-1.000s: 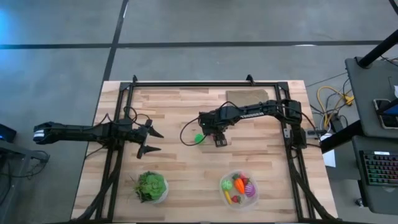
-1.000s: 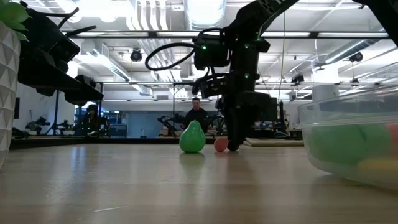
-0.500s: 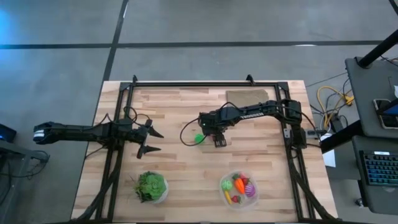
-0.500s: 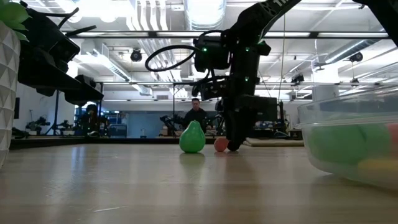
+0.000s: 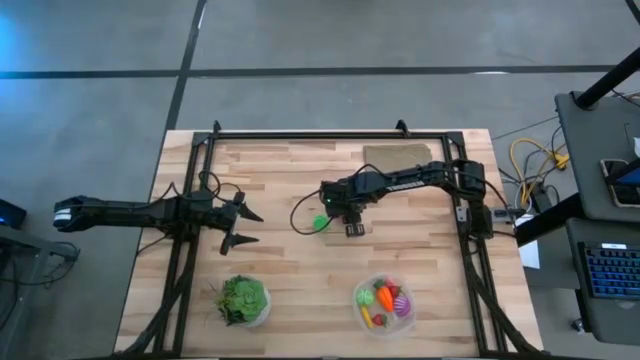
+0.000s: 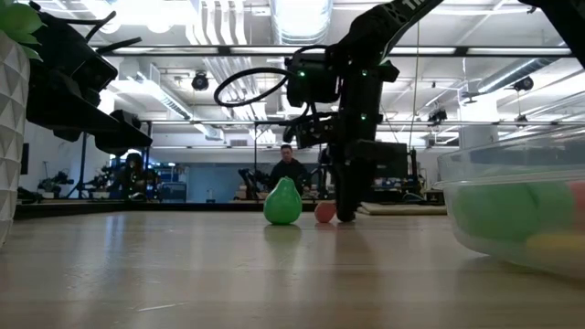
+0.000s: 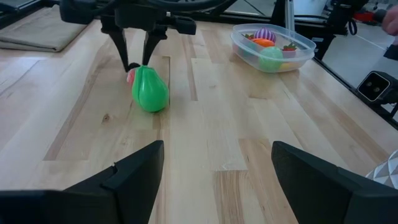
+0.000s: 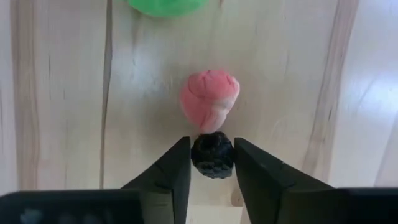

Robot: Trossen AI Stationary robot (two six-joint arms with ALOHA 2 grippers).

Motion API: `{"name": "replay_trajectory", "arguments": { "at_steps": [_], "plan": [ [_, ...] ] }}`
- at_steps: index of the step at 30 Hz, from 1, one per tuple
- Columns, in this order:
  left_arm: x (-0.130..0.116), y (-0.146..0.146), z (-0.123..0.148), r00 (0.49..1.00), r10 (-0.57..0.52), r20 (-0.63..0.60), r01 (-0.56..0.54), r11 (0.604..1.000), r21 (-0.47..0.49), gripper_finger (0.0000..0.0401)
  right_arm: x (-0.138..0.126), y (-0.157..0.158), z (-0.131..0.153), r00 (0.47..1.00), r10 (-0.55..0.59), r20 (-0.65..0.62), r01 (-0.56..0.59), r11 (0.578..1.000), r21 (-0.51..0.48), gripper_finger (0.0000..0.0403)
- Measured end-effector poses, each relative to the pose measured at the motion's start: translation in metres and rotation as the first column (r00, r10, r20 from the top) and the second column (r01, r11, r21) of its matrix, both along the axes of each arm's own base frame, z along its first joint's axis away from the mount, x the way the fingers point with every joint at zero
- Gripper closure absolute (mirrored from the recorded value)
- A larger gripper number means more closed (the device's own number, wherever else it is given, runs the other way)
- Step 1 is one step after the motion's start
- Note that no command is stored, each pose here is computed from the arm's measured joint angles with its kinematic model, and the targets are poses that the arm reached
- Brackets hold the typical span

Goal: Pick and placing Produce into tupperware
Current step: Put the black berry into the transparent container

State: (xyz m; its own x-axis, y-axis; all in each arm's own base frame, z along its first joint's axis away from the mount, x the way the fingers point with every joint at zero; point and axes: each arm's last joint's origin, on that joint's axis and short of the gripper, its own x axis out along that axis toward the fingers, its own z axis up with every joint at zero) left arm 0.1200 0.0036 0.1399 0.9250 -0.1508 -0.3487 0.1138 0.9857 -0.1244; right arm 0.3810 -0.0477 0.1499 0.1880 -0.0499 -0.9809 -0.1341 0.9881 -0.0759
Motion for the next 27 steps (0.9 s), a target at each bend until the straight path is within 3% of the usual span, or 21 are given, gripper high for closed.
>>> {"name": "replay_trajectory", "arguments": {
  "at_steps": [11,20,27],
  "plan": [
    [0.000,0.000,0.000,1.000,0.000,0.000,0.000,1.000,0.000,0.0118,-0.006,0.002,0.000,0.995,-0.082,-0.053,0.083,0.996,0.019,0.0294],
    [0.000,0.000,0.000,1.000,-0.001,0.000,0.001,1.000,0.000,0.0118,-0.016,0.022,0.070,0.984,-0.172,-0.035,0.175,0.980,0.090,0.0302],
    [0.000,0.000,0.000,1.000,-0.001,0.000,0.001,1.000,0.000,0.0118,-0.042,0.084,0.105,0.949,-0.308,-0.064,0.314,0.940,0.135,0.0295]
  ]
}}
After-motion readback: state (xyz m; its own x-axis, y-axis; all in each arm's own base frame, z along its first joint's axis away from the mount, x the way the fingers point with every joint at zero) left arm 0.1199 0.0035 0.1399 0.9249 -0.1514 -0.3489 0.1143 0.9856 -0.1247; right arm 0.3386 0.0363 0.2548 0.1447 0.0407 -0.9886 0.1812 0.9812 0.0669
